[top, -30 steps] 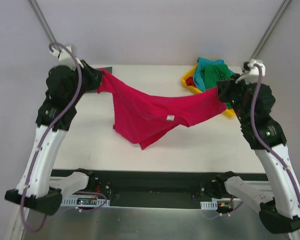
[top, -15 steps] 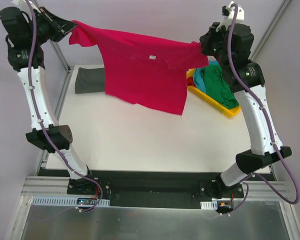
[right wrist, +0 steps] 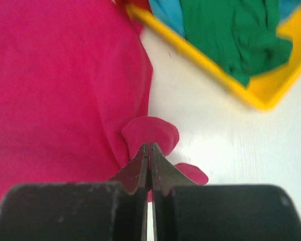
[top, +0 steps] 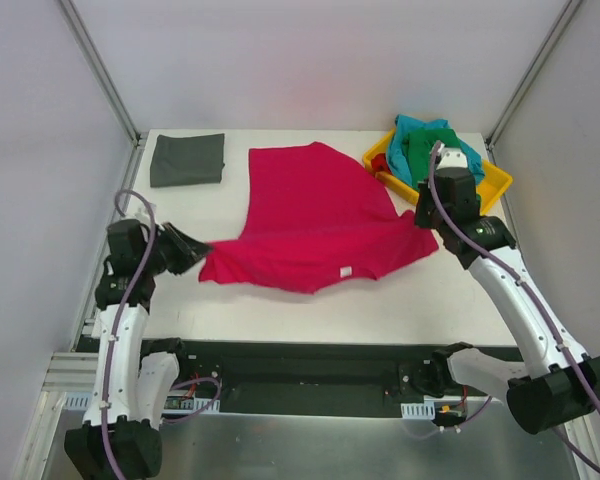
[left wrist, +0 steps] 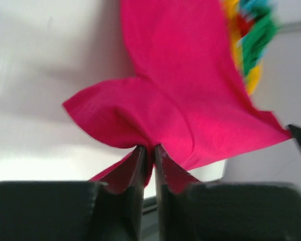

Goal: Fold and stack the t-shirts
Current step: Flatten out the tshirt

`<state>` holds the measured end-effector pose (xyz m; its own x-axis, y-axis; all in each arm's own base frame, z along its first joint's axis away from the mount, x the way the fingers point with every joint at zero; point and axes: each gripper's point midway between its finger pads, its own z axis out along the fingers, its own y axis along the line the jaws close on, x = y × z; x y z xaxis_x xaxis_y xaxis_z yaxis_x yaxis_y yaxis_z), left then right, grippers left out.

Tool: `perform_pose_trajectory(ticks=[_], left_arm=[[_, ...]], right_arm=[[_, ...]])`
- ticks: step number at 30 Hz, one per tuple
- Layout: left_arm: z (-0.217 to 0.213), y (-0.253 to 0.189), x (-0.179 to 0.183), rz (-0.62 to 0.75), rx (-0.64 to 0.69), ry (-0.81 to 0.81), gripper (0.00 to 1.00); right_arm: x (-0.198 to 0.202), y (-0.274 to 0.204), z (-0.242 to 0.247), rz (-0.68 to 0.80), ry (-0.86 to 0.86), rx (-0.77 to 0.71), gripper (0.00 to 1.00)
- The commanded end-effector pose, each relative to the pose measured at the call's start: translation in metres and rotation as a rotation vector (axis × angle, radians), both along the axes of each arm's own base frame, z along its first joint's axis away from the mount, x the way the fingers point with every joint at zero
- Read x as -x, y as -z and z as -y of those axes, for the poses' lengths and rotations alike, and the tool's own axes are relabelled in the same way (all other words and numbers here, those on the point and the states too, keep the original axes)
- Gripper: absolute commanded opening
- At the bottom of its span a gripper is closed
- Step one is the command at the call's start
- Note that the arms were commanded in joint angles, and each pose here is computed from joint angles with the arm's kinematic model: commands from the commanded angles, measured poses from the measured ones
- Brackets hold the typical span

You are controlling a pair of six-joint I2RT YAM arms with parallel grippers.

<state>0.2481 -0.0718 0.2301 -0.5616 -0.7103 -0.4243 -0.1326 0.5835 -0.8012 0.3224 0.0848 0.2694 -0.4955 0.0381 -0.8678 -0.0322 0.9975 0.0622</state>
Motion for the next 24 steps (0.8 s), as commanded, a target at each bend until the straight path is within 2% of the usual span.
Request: perform_pose_trajectory(ticks=[1, 3, 4, 5, 6, 7, 9, 10, 11, 12, 17, 22, 24], left_arm=[[0.015, 0.079, 0.022, -0.155, 0.002, 0.014, 0.27], [0.015, 0.108, 0.034, -0.23, -0.024, 0.014, 0.42], [0.014, 0.118, 0.038, -0.266, -0.03, 0.008, 0.62], [0.013, 0.121, 0.039, -0.282, -0.033, 0.009, 0.73], [0.013, 0.121, 0.037, -0.284, -0.036, 0.009, 0.89], [0.012, 0.117, 0.035, -0.278, -0.045, 0.012, 0.99], [0.012, 0.102, 0.026, -0.244, -0.058, 0.018, 0.99], [0.011, 0.096, 0.023, -0.228, -0.071, 0.015, 0.99], [0.011, 0.087, 0.018, -0.206, -0.08, 0.017, 0.99], [0.011, 0.079, 0.014, -0.189, -0.088, 0.019, 0.99], [0.034, 0.047, -0.018, -0.099, -0.128, 0.096, 0.99], [0.104, 0.029, -0.071, -0.072, -0.197, 0.327, 0.99], [0.131, 0.046, -0.104, -0.117, -0.207, 0.418, 0.99]], right_arm=[[0.021, 0.055, 0.029, -0.153, 0.101, 0.066, 0.05], [0.028, 0.08, 0.042, -0.228, 0.154, 0.121, 0.08], [0.03, 0.088, 0.048, -0.259, 0.178, 0.145, 0.19], [0.033, 0.092, 0.054, -0.284, 0.208, 0.172, 0.33], [0.033, 0.093, 0.059, -0.303, 0.226, 0.201, 0.51], [0.034, 0.094, 0.06, -0.32, 0.251, 0.197, 0.7], [0.034, 0.09, 0.06, -0.327, 0.248, 0.207, 0.83], [0.035, 0.089, 0.059, -0.324, 0.238, 0.203, 0.94], [0.037, 0.089, 0.057, -0.322, 0.227, 0.194, 1.0], [0.039, 0.087, 0.053, -0.315, 0.209, 0.171, 0.96], [0.054, 0.117, 0.015, -0.336, 0.094, -0.009, 0.96], [0.075, 0.158, -0.002, -0.432, 0.103, -0.092, 0.96], [0.082, 0.168, -0.004, -0.454, 0.133, -0.129, 0.96]])
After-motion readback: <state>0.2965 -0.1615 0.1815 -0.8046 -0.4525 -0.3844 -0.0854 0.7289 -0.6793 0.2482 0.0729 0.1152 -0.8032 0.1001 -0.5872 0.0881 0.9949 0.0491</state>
